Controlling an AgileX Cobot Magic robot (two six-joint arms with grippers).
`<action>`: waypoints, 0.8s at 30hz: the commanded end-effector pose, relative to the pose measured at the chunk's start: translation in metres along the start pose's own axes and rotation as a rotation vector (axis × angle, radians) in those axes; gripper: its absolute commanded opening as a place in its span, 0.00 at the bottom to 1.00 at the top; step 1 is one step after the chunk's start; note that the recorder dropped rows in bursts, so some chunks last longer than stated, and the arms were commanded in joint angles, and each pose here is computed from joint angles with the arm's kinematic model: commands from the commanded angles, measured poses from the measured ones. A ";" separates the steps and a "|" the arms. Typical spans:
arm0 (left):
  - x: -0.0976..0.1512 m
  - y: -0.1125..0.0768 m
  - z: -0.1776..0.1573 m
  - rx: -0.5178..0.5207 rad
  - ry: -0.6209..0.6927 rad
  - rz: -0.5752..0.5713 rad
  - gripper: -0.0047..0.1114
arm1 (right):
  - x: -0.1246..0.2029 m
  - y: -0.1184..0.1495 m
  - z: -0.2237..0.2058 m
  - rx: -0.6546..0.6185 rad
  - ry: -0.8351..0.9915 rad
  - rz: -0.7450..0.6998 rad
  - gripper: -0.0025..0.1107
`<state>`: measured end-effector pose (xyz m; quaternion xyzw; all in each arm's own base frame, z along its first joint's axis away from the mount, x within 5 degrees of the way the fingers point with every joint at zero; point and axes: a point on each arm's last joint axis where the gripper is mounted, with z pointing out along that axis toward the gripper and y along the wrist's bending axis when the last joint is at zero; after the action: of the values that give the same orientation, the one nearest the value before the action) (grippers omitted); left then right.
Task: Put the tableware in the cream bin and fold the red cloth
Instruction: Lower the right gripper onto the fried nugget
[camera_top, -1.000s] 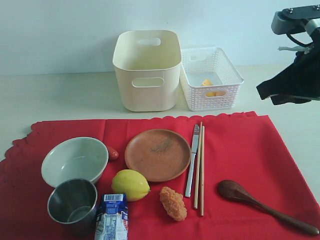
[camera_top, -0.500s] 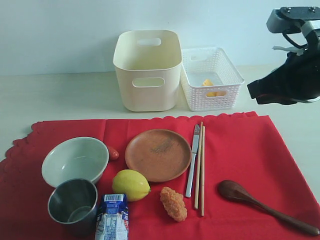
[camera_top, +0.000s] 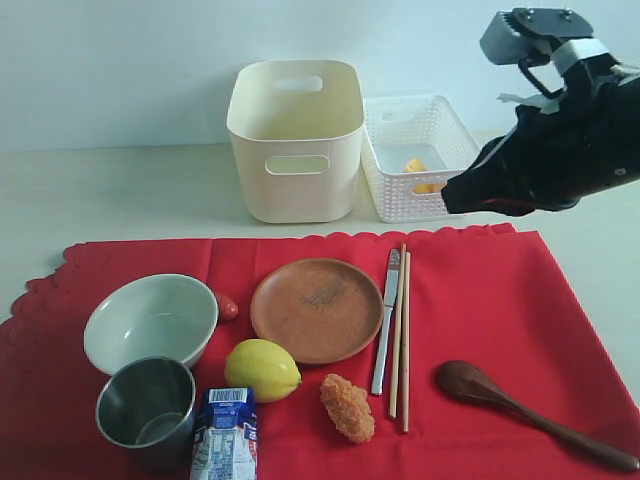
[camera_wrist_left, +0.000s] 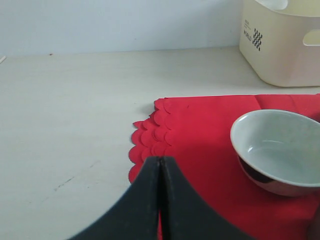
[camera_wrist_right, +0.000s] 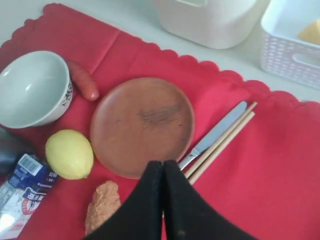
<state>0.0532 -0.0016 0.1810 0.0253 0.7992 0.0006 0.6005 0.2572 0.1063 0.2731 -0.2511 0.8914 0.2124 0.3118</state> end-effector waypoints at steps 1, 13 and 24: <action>0.000 0.000 0.000 0.004 -0.012 -0.009 0.04 | 0.005 0.004 0.013 -0.035 0.052 -0.020 0.02; 0.000 0.000 0.000 0.004 -0.012 -0.009 0.04 | 0.005 0.005 0.014 -0.049 0.057 -0.005 0.23; 0.000 0.000 0.000 0.004 -0.012 -0.009 0.04 | 0.019 0.047 0.024 -0.163 0.212 -0.289 0.56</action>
<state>0.0532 -0.0016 0.1810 0.0253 0.7992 0.0006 0.6005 0.2353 0.1426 0.2576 -0.3774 0.8660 0.2268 0.2369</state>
